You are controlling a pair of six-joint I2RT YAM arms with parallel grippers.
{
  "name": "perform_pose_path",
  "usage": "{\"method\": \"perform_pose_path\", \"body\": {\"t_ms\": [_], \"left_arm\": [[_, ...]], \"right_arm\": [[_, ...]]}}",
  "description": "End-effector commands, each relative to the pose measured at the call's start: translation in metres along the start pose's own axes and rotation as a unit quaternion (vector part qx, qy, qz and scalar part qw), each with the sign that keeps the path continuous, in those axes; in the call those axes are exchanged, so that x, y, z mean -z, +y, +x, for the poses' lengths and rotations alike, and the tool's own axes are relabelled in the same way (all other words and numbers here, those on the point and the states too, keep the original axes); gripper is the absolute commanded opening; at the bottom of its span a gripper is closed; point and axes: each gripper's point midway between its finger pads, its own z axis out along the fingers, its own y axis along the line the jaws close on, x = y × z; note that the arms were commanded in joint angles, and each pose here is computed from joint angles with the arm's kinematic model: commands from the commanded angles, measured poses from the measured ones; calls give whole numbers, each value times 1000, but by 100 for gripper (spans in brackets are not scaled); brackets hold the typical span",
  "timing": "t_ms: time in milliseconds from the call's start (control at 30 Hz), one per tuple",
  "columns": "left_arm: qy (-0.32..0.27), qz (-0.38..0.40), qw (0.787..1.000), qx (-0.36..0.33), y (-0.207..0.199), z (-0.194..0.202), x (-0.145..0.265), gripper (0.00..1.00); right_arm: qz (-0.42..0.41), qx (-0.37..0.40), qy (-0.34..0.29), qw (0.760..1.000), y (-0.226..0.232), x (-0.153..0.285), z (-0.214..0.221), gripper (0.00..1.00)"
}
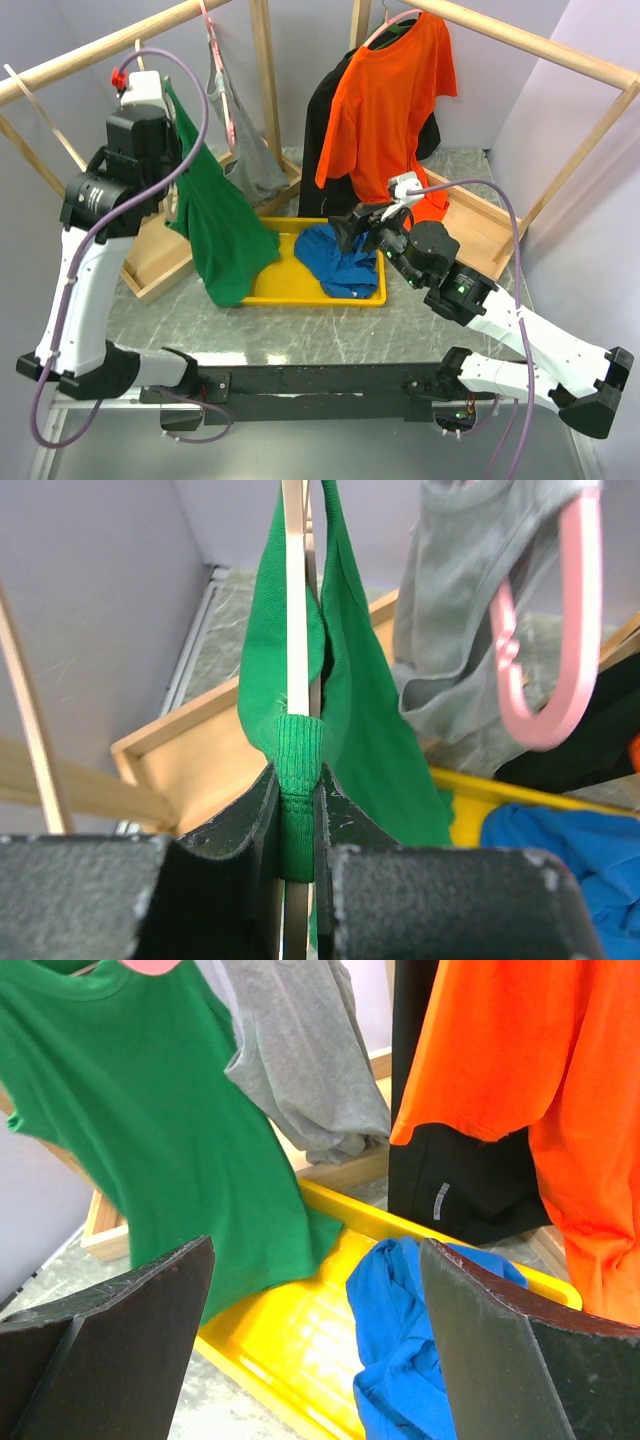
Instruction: Place the tank top on the hanger
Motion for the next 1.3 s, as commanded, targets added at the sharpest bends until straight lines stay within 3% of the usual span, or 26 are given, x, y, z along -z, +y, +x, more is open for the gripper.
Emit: {"method": "perform_pose_path", "body": {"t_ms": [0, 533, 867, 1267], "left_arm": [[-68, 20, 997, 39, -1, -50, 5, 3], [-120, -14, 991, 56, 27, -94, 9, 4], [-118, -27, 991, 48, 29, -92, 0, 4], [-159, -34, 984, 67, 46, -112, 26, 6]], "right_arm": [[-17, -17, -40, 999, 11, 4, -37, 91], [-6, -4, -39, 999, 4, 13, -43, 91], [-9, -4, -36, 999, 5, 11, -38, 91], [-10, -3, -31, 999, 6, 10, -36, 91]]}}
